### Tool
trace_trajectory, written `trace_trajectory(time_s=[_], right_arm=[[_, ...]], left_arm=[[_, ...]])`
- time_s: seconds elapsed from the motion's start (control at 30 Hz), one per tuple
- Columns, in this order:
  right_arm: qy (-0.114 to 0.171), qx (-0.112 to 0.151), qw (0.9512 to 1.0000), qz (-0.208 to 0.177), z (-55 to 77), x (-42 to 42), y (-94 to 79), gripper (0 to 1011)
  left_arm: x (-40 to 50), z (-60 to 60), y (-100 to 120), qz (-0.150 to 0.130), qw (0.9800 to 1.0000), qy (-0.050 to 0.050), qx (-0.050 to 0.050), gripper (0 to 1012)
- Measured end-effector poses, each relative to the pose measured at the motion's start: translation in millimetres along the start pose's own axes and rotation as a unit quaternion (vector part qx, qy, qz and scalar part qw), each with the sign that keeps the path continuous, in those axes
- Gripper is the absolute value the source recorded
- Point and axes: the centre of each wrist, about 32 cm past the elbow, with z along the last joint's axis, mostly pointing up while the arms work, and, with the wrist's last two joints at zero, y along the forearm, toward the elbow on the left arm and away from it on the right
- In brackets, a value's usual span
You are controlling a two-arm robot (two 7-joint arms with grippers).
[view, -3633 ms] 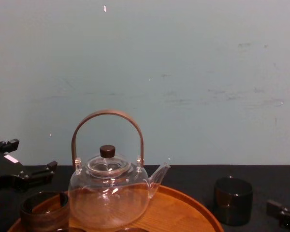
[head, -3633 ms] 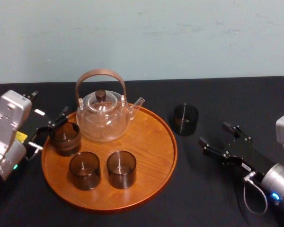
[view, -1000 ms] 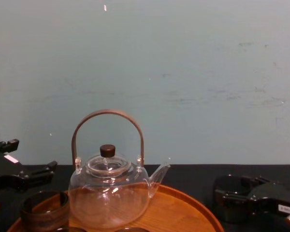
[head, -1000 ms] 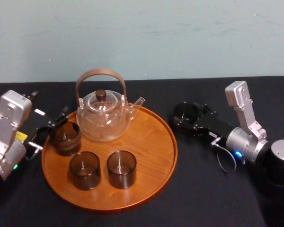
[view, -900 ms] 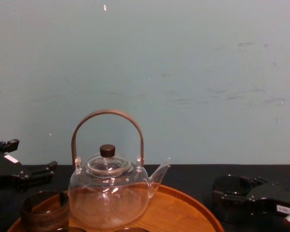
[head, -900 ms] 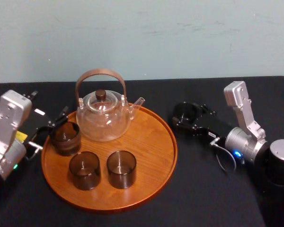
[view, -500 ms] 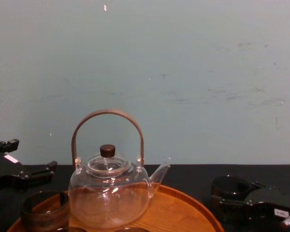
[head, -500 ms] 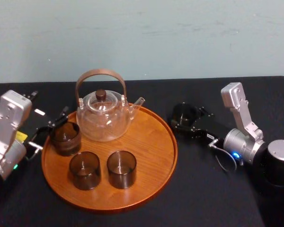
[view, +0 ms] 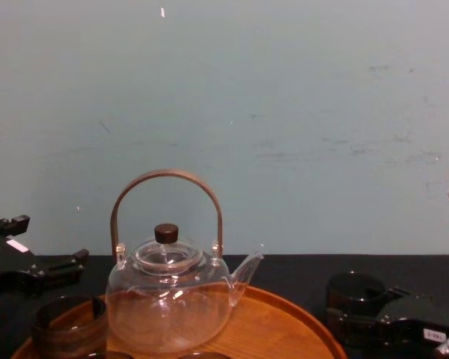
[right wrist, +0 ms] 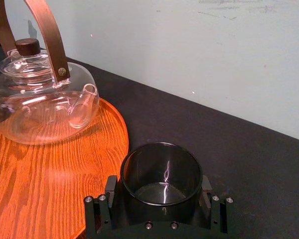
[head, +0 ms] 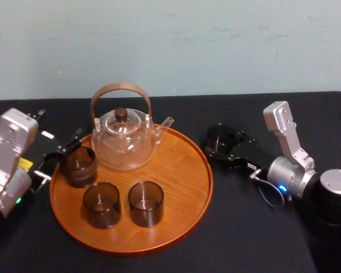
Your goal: Pick up the glass from the table and place it on the tray.
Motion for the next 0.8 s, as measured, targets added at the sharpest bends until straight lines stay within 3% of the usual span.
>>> trace_trajectory(time_s=[0.13,0.33,0.8], right_arm=[[0.000,0.000,1.0000,0.000,-0.1,0.1,-0.2,1002],[0.000,0.000,1.0000,-0.001,-0.1,0.3,-0.4,904],[0.001,0.002,1.0000,-0.001,0.2,0.5,-0.5,902]], left_arm=[[0.0,0.0,0.0,0.000,1.0000,0.000,0.000,1001],[0.0,0.0,0.0,0.000,1.0000,0.000,0.000,1001],[0.0,0.0,0.0,0.000,1.0000,0.000,0.000,1001]])
